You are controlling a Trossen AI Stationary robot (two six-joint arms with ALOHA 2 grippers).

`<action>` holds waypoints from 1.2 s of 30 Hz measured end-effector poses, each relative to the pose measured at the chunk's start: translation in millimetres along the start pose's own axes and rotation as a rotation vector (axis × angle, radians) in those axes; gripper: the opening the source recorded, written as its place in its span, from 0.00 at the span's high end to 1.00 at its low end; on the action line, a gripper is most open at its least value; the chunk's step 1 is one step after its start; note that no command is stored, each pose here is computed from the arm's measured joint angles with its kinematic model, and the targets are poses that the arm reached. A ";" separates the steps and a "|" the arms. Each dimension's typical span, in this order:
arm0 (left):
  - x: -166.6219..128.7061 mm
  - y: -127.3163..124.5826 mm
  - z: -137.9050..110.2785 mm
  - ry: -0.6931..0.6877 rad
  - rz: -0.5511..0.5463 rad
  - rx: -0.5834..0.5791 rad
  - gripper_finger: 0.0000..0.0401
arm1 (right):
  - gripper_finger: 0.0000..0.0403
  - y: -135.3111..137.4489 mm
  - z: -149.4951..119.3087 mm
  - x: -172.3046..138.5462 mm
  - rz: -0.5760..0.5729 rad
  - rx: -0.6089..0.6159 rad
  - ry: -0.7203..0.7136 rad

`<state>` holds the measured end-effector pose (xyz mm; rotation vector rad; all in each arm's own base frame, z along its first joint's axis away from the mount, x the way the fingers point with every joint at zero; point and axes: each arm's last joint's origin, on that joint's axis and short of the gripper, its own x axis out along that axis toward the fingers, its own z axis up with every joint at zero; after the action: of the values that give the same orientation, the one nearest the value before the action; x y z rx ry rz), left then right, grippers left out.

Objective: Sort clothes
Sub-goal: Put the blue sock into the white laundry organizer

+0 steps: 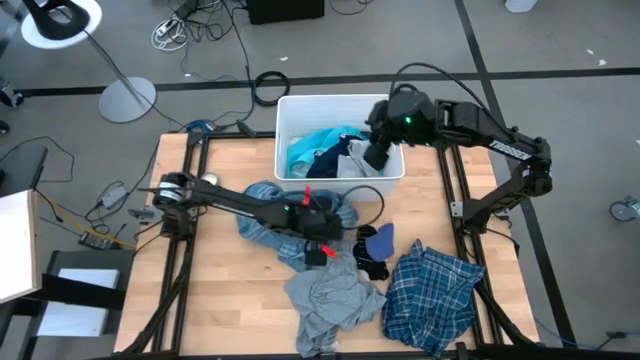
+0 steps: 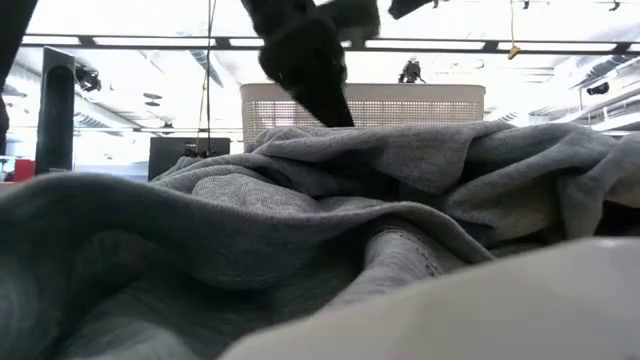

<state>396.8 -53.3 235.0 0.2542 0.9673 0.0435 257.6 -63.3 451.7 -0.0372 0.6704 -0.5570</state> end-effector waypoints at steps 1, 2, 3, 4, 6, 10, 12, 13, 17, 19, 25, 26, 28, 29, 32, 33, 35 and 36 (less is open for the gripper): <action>-9.4 2.3 1.1 -0.012 0.001 -0.003 1.00 | 0.68 0.1 -3.7 -4.4 0.005 0.007 0.024; -19.4 4.9 3.2 -0.037 0.003 -0.009 1.00 | 0.68 -0.1 -7.0 -9.1 0.009 0.020 0.042; -31.7 8.2 5.7 -0.069 0.006 -0.017 1.00 | 0.69 -0.3 -10.6 -15.0 0.012 0.030 0.060; -42.7 11.2 6.9 -0.091 0.009 -0.023 1.00 | 0.69 -0.5 -14.2 -21.4 0.015 0.042 0.075; -64.4 18.3 8.9 -0.141 0.014 -0.039 1.00 | 0.70 0.1 -20.5 -35.5 0.026 0.066 0.088; -100.4 30.0 9.4 -0.236 -0.034 -0.064 1.00 | 0.71 8.0 -37.1 -60.9 0.090 0.098 0.095; -120.4 36.4 8.8 -0.293 -0.034 -0.078 1.00 | 0.71 14.5 -49.4 -70.6 0.132 0.125 0.098; -126.2 39.8 8.3 -0.309 -0.028 -0.086 1.00 | 0.71 18.3 -56.9 -74.5 0.154 0.138 0.106; -145.6 55.0 4.9 -0.362 0.002 -0.115 1.00 | 0.71 38.5 -96.6 -77.6 0.211 0.184 0.179; -151.0 66.4 4.4 -0.393 0.037 -0.125 1.00 | 0.71 50.5 -121.3 -72.6 0.209 0.191 0.224; -154.1 115.4 0.5 -0.457 0.188 -0.210 1.00 | 0.72 95.9 -193.3 -37.1 0.195 0.214 0.297; -154.2 124.6 -0.7 -0.468 0.213 -0.230 1.00 | 0.72 104.5 -203.8 -29.4 0.207 0.218 0.297; -155.3 141.9 -3.6 -0.489 0.263 -0.268 1.00 | 0.72 120.1 -224.4 -13.6 0.228 0.209 0.304; -155.5 149.7 -6.1 -0.489 0.285 -0.285 1.00 | 0.72 127.0 -233.7 -6.2 0.238 0.200 0.312; -155.5 169.0 -13.9 -0.477 0.334 -0.328 0.99 | 0.72 140.7 -257.1 14.3 0.243 0.180 0.325; -155.4 174.3 -16.6 -0.469 0.346 -0.339 0.99 | 0.72 143.5 -264.4 20.5 0.232 0.169 0.333; -152.9 182.4 -21.4 -0.444 0.364 -0.355 0.97 | 0.72 146.6 -278.8 31.4 0.200 0.146 0.360; -151.7 185.8 -23.2 -0.435 0.371 -0.362 0.96 | 0.72 147.9 -284.3 36.5 0.182 0.146 0.372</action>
<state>305.6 108.6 388.4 0.0977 0.4574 0.4802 181.6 85.2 175.7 0.2677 0.9823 -0.4381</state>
